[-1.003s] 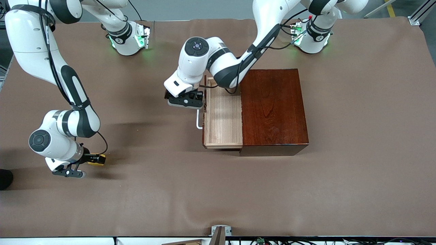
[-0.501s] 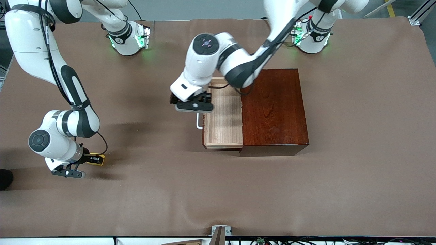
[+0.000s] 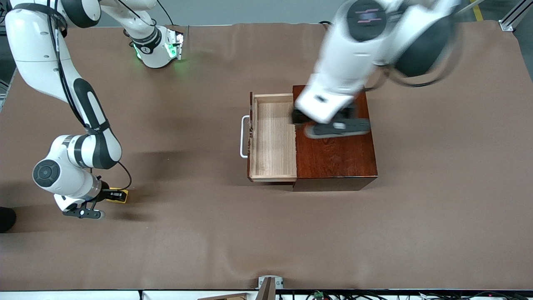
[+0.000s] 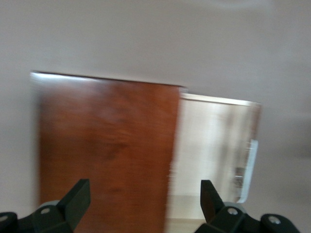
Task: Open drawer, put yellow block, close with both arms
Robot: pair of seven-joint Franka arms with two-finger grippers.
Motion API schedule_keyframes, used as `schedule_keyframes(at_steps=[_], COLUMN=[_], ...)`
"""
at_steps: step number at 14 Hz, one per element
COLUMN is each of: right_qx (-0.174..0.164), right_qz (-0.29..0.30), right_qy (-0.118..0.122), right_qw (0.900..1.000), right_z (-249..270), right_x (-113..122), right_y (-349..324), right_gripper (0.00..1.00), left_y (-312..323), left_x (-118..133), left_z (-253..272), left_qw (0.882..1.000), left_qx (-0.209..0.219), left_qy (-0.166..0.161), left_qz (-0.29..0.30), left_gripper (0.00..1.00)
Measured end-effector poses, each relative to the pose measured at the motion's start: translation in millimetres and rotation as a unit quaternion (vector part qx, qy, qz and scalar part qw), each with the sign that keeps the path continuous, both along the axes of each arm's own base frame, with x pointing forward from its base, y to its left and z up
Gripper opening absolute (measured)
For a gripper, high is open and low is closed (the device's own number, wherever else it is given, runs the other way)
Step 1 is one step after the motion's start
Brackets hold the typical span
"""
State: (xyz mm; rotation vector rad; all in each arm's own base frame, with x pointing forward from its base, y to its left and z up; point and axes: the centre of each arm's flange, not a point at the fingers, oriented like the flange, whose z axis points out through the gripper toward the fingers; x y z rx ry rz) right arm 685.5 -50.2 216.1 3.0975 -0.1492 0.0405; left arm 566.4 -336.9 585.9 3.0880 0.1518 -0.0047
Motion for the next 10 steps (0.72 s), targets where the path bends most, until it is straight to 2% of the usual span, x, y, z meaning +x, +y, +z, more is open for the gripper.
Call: schedule_keyframes(at_steps=[4,7,10], right_qx=[0.002,0.01,0.036], right_qz=[0.02,0.036,0.021], right_qy=[-0.007,-0.011,-0.012], right_qw=[1.0,0.999,0.999], right_z=[42,73,94], right_x=[2,2,0], right_y=[8,31,40], right_gripper=[0.56,0.56,0.56], left_y=[139,204,267], left_x=[23,13,8], left_z=[27,32,25], left_qw=[1.0,0.999,0.999], left_qx=[0.013,0.022,0.026], left_qy=[0.002,0.008,0.019], left_qz=[0.01,0.03,-0.017], left_gripper=[1.0,1.0,1.0])
